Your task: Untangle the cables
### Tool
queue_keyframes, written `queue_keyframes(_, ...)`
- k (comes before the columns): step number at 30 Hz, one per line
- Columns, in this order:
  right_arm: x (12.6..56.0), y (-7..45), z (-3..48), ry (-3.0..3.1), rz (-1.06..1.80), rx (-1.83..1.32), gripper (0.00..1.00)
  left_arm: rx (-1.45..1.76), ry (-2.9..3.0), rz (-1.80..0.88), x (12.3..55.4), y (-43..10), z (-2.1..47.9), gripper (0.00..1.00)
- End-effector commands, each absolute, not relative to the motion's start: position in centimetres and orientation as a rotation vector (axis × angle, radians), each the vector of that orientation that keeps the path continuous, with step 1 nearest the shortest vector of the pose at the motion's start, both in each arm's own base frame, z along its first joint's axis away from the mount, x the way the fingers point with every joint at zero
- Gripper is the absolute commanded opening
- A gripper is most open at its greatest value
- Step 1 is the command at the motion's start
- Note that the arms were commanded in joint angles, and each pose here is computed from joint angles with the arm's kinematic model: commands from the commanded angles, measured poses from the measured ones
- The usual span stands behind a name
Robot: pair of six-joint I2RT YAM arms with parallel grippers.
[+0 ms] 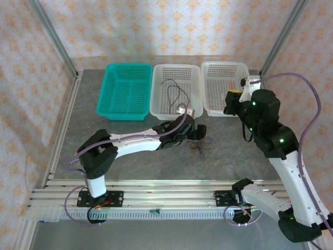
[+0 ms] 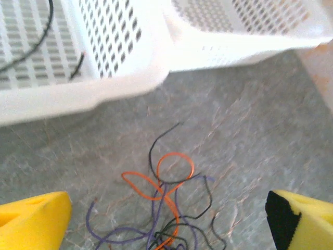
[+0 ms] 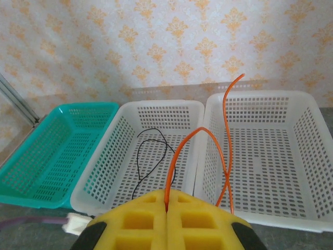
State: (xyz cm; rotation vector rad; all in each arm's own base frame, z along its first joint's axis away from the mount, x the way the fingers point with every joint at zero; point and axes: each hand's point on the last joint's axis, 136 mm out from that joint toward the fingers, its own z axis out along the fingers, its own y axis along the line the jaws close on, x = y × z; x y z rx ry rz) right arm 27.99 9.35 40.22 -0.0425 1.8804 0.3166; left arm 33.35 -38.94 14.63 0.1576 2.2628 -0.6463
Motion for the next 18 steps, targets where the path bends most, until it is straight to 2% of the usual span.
queue_keyframes(1, 29.7, 9.8, 40.9, 1.839, 0.326, -0.012, 0.0, 0.181, 2.242, -0.534, 33.5, -37.4, 16.5, 0.98)
queue_keyframes(10, 34.5, 9.5, 38.9, 1.863, 0.351, 0.02, 0.0, 0.161, 2.189, -0.465, 33.4, -35.1, 19.7, 0.99)
queue_keyframes(18, 38.9, 4.7, 36.4, 1.967, 0.262, 0.303, 0.0, 0.197, 2.188, -0.374, 33.8, -34.4, 21.9, 0.99)
